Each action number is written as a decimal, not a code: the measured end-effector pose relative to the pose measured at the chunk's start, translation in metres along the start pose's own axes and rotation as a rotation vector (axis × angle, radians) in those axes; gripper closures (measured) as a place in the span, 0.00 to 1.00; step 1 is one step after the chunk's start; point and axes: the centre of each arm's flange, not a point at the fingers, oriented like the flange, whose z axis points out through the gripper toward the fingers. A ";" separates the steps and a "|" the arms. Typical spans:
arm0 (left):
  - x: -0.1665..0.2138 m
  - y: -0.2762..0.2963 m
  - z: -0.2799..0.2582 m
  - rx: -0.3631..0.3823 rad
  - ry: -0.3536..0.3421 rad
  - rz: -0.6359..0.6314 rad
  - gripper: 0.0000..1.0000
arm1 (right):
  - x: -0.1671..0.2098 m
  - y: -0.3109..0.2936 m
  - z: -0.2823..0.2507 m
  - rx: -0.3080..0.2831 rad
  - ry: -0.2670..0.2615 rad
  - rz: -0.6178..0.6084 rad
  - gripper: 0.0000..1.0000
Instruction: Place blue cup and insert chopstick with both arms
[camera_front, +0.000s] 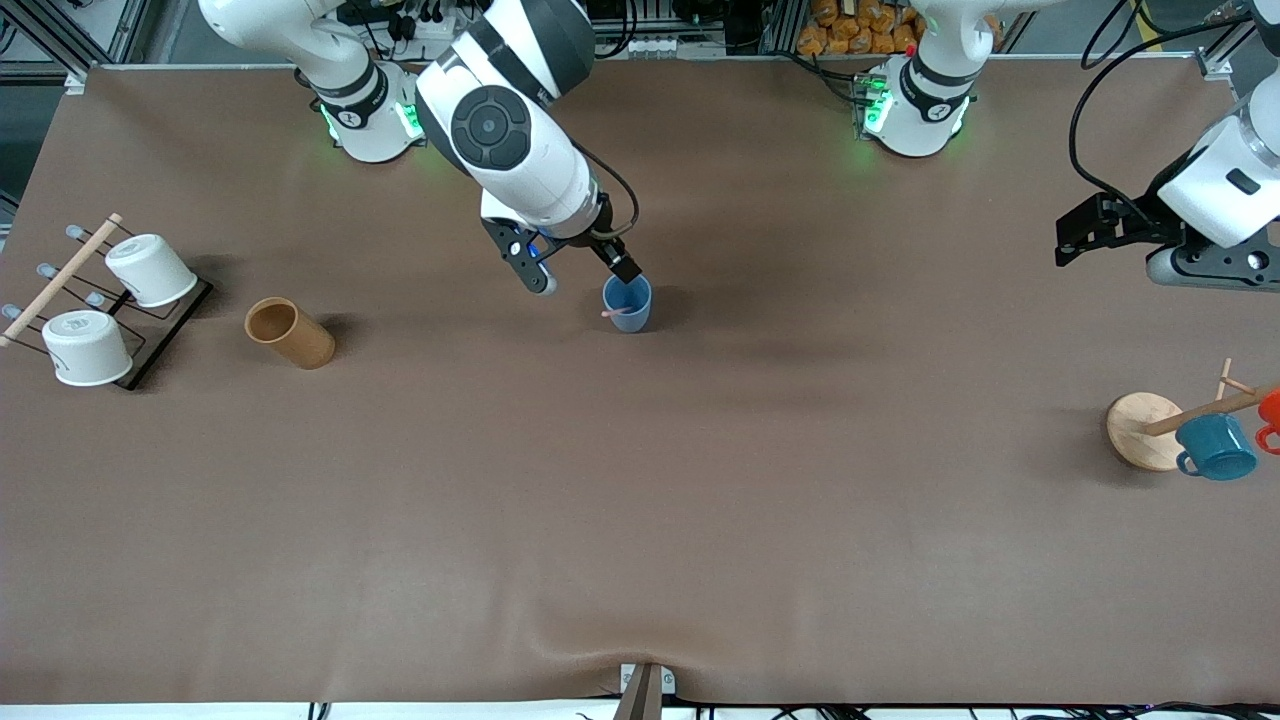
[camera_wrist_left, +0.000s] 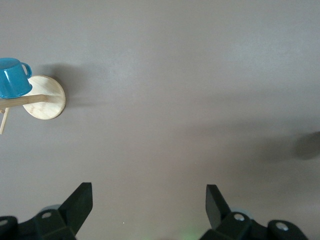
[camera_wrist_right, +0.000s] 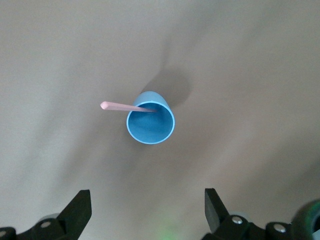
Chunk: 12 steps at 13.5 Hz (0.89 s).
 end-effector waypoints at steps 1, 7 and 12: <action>0.000 0.000 0.000 0.000 0.000 0.000 0.00 | 0.002 -0.001 -0.005 0.008 0.000 0.002 0.00; 0.000 0.000 0.000 0.000 0.000 0.000 0.00 | 0.048 -0.004 -0.085 0.026 -0.010 0.045 0.00; 0.000 0.000 0.000 0.000 0.000 0.000 0.00 | 0.090 0.006 -0.115 -0.010 -0.020 -0.028 0.00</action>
